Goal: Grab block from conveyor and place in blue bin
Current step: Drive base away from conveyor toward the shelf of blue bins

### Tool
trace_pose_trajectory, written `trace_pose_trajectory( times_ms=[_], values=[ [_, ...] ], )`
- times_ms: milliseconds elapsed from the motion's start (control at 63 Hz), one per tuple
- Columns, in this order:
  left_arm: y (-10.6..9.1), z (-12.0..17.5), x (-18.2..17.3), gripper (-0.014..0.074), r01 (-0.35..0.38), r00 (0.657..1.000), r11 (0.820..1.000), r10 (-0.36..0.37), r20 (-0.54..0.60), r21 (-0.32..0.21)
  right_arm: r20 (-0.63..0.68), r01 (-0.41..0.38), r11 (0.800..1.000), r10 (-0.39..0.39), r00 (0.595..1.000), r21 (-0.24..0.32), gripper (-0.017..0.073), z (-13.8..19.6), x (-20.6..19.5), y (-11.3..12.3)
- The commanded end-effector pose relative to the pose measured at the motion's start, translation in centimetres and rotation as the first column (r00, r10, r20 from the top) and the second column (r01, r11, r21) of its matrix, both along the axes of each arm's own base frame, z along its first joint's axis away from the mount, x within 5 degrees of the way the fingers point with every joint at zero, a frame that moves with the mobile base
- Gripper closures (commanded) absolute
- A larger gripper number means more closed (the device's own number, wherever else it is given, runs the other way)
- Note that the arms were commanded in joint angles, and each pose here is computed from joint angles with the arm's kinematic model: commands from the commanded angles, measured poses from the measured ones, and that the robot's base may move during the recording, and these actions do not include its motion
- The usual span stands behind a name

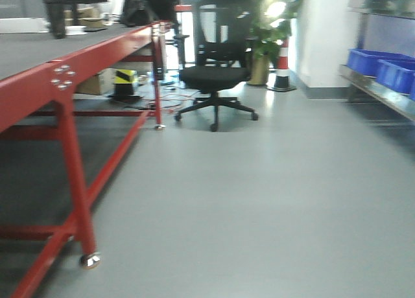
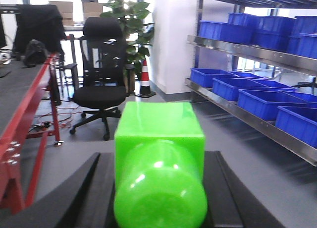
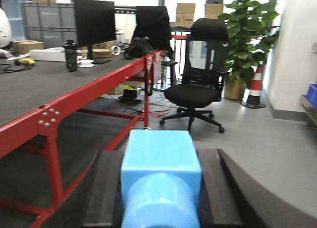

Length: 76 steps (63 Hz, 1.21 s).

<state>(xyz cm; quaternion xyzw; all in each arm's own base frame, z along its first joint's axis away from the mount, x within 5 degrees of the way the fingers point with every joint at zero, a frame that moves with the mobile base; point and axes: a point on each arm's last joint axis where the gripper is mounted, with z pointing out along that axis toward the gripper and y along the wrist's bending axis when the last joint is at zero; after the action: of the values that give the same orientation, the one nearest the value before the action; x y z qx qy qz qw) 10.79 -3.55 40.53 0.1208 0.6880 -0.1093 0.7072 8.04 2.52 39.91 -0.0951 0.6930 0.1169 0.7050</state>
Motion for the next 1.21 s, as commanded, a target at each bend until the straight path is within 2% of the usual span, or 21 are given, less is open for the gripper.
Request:
trace_pose_trajectory(
  times_ms=[0, 1191],
  values=[
    [-0.02, 0.28, -0.16, 0.0704, 0.006, 1.0, 1.0, -0.006, 0.019, -0.013, 0.017, 0.0, 1.0, 0.0, 1.0, -0.003, 0.0721, 0.12, -0.07, -0.02],
    [-0.02, 0.28, -0.16, 0.0704, 0.006, 1.0, 1.0, -0.006, 0.019, -0.013, 0.017, 0.0, 1.0, 0.0, 1.0, -0.003, 0.0721, 0.12, -0.07, -0.02]
  ],
)
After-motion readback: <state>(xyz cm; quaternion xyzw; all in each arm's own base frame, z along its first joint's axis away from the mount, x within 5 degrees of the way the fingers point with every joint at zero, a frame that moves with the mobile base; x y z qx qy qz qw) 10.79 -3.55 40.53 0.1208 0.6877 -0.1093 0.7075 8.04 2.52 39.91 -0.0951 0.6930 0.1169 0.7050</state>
